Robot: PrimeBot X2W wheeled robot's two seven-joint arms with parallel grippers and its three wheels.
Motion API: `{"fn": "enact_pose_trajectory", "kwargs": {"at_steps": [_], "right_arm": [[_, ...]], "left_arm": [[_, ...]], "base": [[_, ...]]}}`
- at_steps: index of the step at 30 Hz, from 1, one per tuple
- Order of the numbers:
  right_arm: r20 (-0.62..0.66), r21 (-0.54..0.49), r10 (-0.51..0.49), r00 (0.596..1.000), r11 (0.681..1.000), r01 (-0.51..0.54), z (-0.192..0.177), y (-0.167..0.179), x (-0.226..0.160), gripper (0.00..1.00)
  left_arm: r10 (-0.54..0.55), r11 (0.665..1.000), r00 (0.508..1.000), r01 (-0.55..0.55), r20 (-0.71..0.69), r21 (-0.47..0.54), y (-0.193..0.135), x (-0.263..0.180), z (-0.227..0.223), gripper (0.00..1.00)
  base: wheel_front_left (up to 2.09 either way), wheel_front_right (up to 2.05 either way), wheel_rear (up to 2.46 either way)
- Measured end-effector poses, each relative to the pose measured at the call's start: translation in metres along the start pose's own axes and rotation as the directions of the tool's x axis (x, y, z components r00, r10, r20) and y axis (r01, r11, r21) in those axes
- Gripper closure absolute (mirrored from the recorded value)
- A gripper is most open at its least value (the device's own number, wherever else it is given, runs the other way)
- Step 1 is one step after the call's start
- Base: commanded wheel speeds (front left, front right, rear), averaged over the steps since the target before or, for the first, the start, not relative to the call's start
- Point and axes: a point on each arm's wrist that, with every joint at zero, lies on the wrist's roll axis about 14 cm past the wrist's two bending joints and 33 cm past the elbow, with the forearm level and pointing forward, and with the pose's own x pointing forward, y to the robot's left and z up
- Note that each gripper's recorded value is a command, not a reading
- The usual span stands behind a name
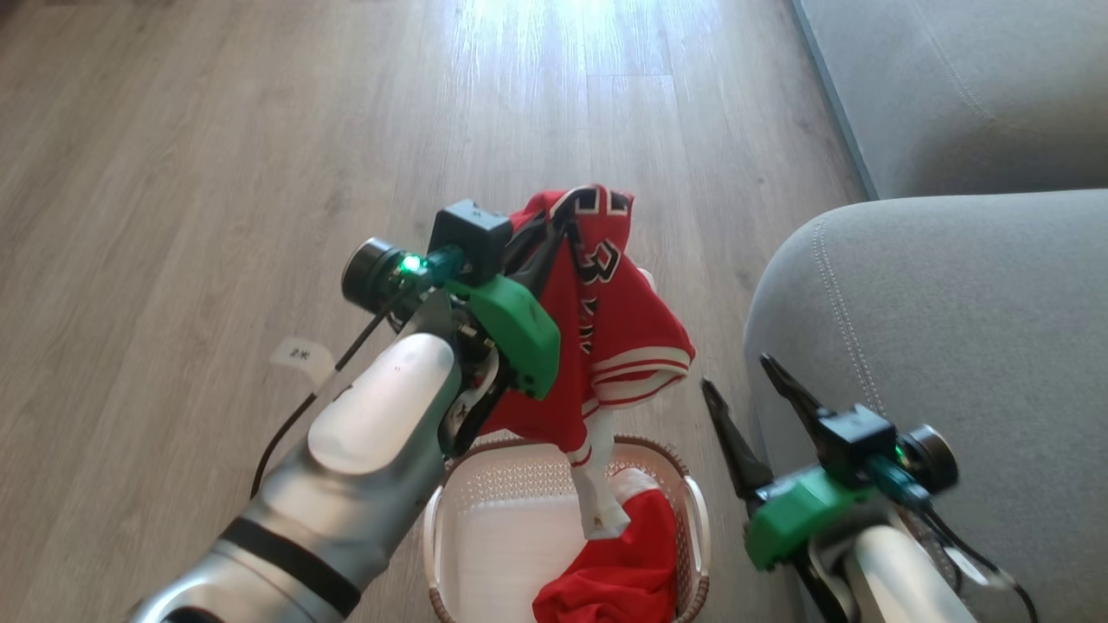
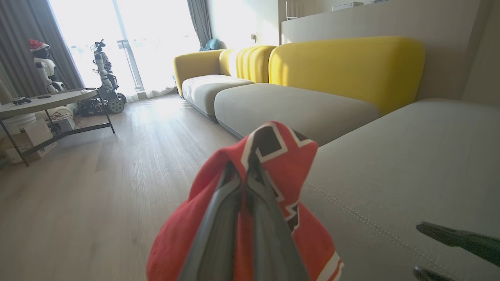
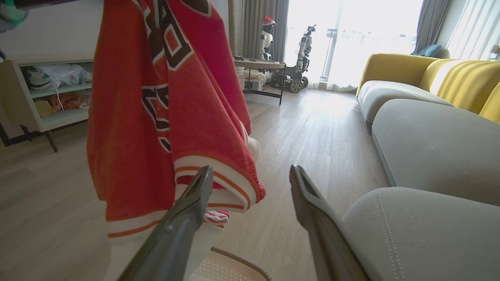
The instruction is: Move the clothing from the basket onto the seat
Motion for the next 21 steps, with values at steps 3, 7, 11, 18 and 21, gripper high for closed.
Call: {"fn": "enact_pose_trajectory", "kwargs": {"at_steps": [3, 7, 11, 18, 21], "right_arm": [[0.006, -0.021, 0.030, 1.000, 0.999, -0.030, 0.005, 0.006, 0.009, 0.00], [0.011, -0.063, 0.083, 0.996, 0.995, -0.082, 0.011, 0.018, 0.024, 0.00], [0.015, -0.100, 0.132, 0.991, 0.987, -0.129, 0.018, 0.028, 0.039, 0.00], [-0.043, -0.131, 0.166, 0.985, 0.977, -0.170, 0.009, 0.033, 0.055, 0.00], [-0.094, -0.123, 0.181, 0.979, 0.974, -0.192, -0.005, 0.038, 0.055, 0.00]], "left_arm": [[-0.006, 1.000, 1.000, 0.006, 0.016, 0.003, -0.001, 0.000, 0.007, 1.00], [-0.026, 1.000, 0.999, 0.025, 0.038, 0.004, -0.007, -0.001, 0.016, 1.00], [-0.033, 0.999, 0.999, 0.032, 0.044, 0.008, -0.011, -0.003, 0.018, 1.00], [-0.054, 0.999, 0.997, 0.054, 0.048, 0.002, -0.018, -0.006, 0.018, 1.00], [-0.058, 0.998, 0.997, 0.058, 0.055, 0.001, -0.020, -0.008, 0.019, 1.00]], "base": [[0.00, 0.00, 0.00], [0.00, 0.00, 0.00], [0.00, 0.00, 0.00], [0.00, 0.00, 0.00], [0.00, 0.00, 0.00]]}}
